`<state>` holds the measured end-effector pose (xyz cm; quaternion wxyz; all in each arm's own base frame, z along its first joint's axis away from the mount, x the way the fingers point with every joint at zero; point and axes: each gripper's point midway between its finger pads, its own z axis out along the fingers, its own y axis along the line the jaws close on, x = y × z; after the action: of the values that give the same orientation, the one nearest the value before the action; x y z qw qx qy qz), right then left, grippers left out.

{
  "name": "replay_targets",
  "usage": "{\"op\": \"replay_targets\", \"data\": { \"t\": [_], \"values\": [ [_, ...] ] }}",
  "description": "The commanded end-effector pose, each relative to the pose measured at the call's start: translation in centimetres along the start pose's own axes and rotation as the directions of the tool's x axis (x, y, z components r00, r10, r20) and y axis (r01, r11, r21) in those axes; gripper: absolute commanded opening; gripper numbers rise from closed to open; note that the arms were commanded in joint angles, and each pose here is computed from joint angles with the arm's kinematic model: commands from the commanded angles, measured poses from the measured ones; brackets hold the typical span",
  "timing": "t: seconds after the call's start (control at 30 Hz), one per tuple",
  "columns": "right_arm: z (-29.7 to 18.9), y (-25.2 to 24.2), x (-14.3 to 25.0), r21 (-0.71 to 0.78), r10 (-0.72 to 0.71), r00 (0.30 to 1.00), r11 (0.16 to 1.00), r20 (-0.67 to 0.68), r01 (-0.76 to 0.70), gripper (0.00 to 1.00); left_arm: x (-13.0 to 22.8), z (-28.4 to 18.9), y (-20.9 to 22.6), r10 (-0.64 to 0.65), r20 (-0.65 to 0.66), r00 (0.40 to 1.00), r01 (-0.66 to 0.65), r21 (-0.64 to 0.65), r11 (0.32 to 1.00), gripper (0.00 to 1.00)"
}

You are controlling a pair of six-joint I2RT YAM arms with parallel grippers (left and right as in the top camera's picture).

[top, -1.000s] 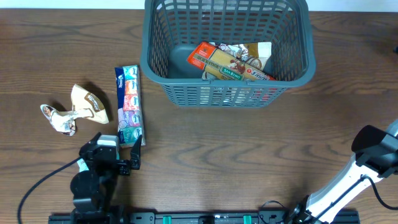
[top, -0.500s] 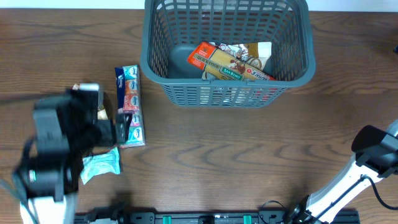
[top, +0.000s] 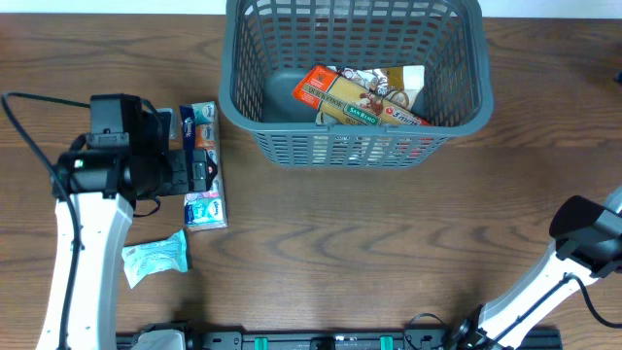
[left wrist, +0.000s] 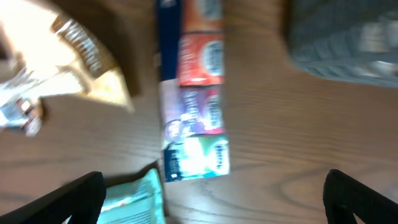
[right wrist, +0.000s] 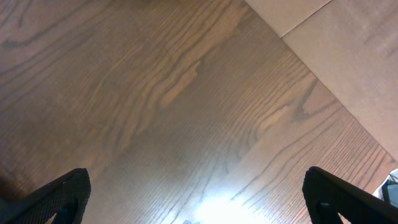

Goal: Pack container
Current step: 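Move the left gripper to the Kleenex tissue pack and grasp it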

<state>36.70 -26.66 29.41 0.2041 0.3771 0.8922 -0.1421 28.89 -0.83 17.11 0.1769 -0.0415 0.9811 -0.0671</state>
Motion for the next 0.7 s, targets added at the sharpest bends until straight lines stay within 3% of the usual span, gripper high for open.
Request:
{"op": "replay_targets", "data": {
  "t": [0.0,0.23,0.67],
  "values": [
    [-0.3,-0.2,0.0,0.004,0.017,1.000,1.000,0.006,-0.017,0.99,0.1,0.9,2.1,-0.118,-0.029,0.993,0.114,-0.114,0.987,0.99],
    [-0.3,-0.2,0.0,0.004,0.017,1.000,1.000,0.006,-0.017,0.99,0.4,3.8,2.2,-0.140,-0.122,0.983,0.124,-0.129,0.984,0.99],
    [-0.3,-0.2,0.0,0.004,0.017,1.000,1.000,0.006,-0.017,0.99,-3.4,8.2,1.4,-0.025,-0.078,0.997,0.017,-0.101,0.995,0.99]
  ]
}}
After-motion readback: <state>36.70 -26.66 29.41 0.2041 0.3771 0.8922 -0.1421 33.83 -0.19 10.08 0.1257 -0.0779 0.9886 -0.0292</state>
